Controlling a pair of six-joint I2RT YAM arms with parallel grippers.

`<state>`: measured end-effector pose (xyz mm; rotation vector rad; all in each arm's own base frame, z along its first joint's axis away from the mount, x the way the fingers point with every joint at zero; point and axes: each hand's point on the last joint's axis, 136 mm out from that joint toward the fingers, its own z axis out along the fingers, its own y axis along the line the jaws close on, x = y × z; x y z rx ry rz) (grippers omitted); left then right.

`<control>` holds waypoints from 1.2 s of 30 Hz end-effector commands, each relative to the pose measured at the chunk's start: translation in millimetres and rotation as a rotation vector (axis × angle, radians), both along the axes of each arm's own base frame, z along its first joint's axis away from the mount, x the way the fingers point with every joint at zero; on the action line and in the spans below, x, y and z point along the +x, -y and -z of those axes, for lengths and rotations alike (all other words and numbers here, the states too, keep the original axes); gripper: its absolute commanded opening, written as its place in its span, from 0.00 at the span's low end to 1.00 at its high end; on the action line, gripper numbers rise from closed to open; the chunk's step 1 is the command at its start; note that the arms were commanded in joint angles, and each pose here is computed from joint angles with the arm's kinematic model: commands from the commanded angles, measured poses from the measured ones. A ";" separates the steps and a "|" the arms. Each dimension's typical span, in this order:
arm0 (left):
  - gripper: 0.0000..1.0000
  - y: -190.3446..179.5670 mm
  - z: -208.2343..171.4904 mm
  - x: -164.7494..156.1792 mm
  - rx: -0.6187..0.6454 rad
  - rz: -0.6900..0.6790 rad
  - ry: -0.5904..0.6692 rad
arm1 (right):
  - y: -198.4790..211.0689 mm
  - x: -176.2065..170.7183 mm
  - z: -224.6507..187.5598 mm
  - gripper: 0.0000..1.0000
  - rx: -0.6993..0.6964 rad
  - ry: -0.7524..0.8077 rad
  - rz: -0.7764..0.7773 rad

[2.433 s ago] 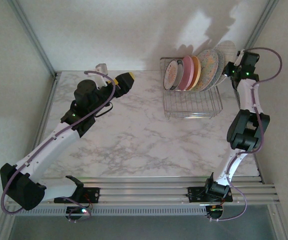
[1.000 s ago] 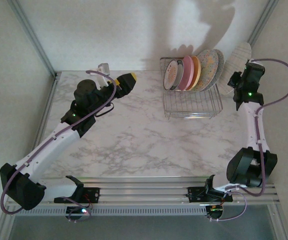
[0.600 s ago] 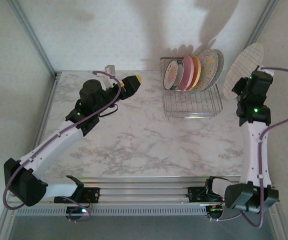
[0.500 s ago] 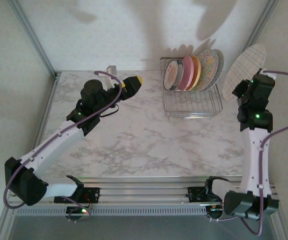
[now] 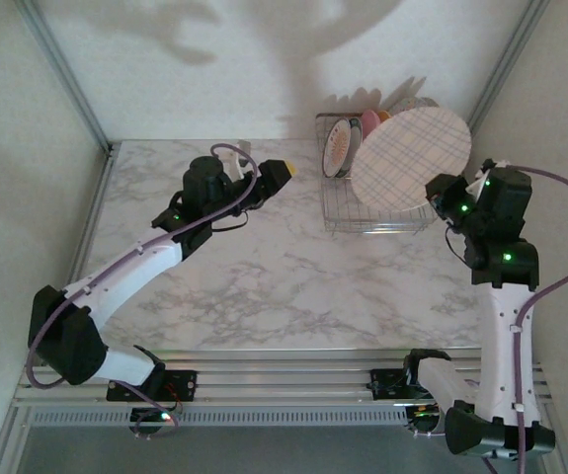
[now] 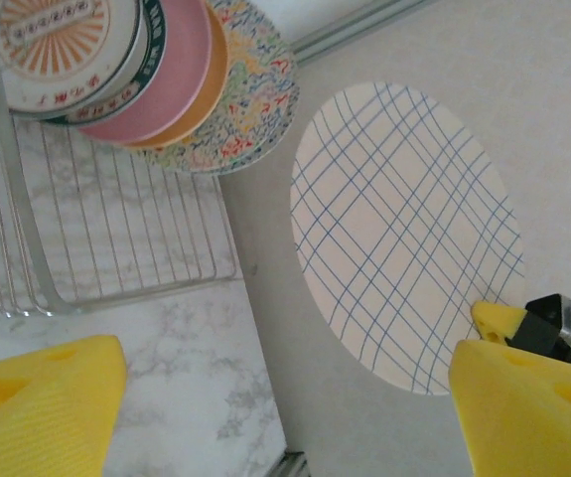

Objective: Unload the plates from the dish rack

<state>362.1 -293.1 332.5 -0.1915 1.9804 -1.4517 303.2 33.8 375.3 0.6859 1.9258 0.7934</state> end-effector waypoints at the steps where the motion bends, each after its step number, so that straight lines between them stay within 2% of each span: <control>1: 0.83 12.4 -19.5 -5.5 -0.078 0.055 -0.016 | -32.5 8.3 -25.4 0.00 0.203 0.054 -0.117; 9: 0.79 21.5 -16.0 0.7 -0.118 0.067 -0.054 | -79.0 29.8 -14.2 0.00 0.296 -0.019 -0.264; 19: 0.67 25.5 -10.8 12.6 -0.129 0.046 -0.073 | -118.7 57.3 -8.2 0.00 0.385 -0.044 -0.371; 22: 0.62 24.9 -7.6 13.9 -0.121 0.038 -0.076 | -121.9 62.2 -4.1 0.00 0.389 -0.054 -0.386; 28: 0.41 25.7 -8.0 17.9 -0.135 0.031 -0.074 | -130.9 67.9 6.1 0.00 0.408 -0.085 -0.419; 33: 0.39 27.1 -6.3 21.1 -0.137 0.031 -0.076 | -136.0 70.0 13.3 0.00 0.412 -0.108 -0.435; 36: 0.35 28.3 -4.1 22.9 -0.137 0.033 -0.079 | -138.9 70.6 17.4 0.00 0.417 -0.122 -0.443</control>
